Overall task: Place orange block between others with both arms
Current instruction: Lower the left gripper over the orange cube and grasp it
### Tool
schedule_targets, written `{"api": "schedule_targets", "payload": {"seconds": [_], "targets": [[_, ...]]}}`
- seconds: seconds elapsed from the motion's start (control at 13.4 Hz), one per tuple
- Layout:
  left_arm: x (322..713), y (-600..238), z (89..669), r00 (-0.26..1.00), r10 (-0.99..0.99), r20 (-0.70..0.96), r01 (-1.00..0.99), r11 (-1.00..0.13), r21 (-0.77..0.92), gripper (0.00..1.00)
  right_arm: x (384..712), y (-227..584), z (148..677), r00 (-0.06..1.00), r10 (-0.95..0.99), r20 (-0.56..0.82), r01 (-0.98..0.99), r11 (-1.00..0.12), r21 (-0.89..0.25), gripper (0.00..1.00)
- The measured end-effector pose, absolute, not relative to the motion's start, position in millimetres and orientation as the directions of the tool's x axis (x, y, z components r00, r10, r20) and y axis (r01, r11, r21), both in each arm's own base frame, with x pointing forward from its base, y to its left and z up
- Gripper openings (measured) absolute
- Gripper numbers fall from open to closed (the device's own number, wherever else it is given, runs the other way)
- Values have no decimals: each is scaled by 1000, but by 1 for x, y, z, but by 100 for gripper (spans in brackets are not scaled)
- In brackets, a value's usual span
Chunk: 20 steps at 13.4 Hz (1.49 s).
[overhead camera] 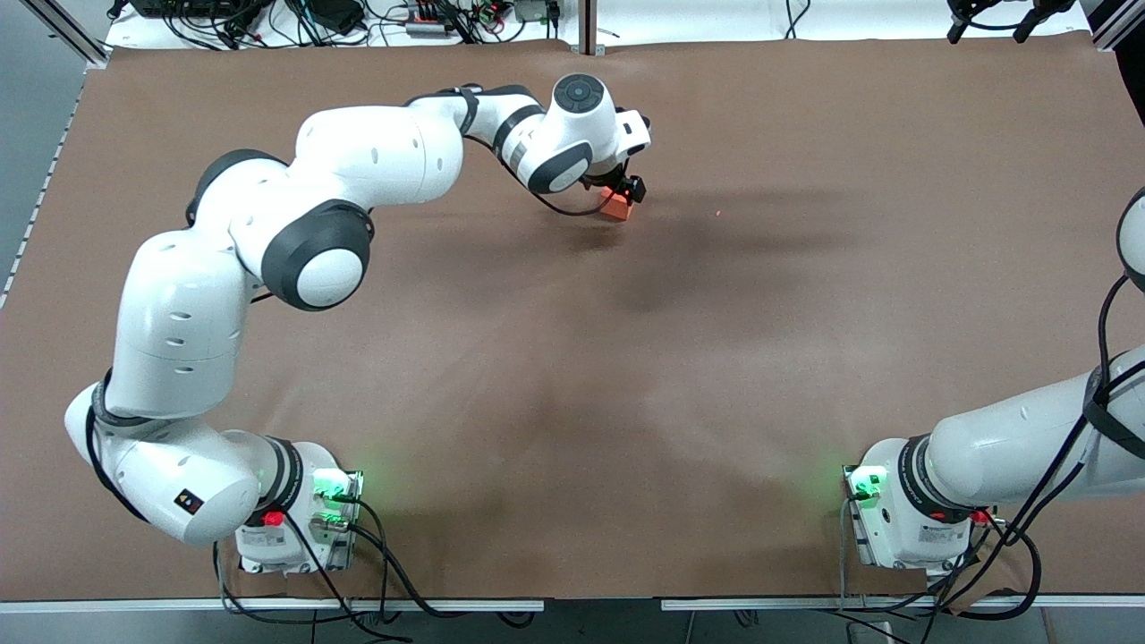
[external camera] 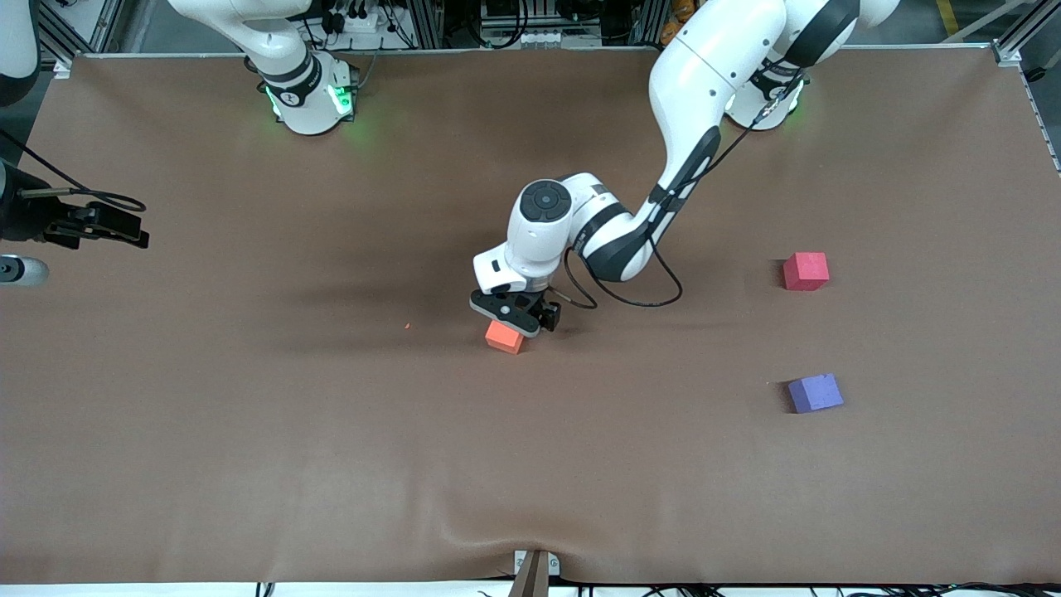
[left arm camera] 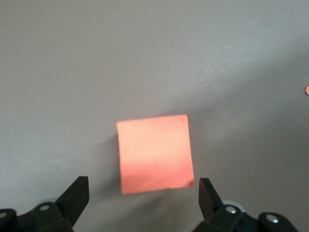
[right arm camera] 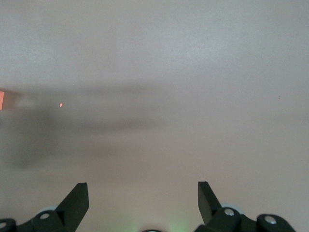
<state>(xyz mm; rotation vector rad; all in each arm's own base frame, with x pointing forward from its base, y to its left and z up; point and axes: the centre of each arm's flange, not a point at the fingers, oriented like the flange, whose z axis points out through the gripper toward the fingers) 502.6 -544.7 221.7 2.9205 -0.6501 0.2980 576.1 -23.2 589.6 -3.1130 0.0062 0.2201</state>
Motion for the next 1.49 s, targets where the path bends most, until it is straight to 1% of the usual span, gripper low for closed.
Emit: {"api": "schedule_targets", "payload": {"seconds": [0.3, 0.67, 1.04, 1.34, 1.49], "targets": [[500, -543, 202, 900, -390, 194, -411, -907, 86, 100, 576, -28, 593, 991, -11, -134, -13, -1000, -16, 100], [502, -542, 199, 901, -385, 198, -408, -908, 90, 100, 577, -33, 598, 993, -20, -118, -21, -1000, -11, 100], [510, -546, 198, 896, -367, 250, -406, -905, 126, 100, 578, -34, 604, 994, -20, -105, -22, -1000, -10, 100], [527, -537, 204, 892, -342, 296, -392, -911, 129, 100, 577, -39, 607, 995, -30, -98, -31, -999, -10, 100], [529, -536, 205, 891, -339, 303, -391, -911, 131, 100, 577, -41, 607, 995, -33, -97, -34, -999, -10, 100]]}}
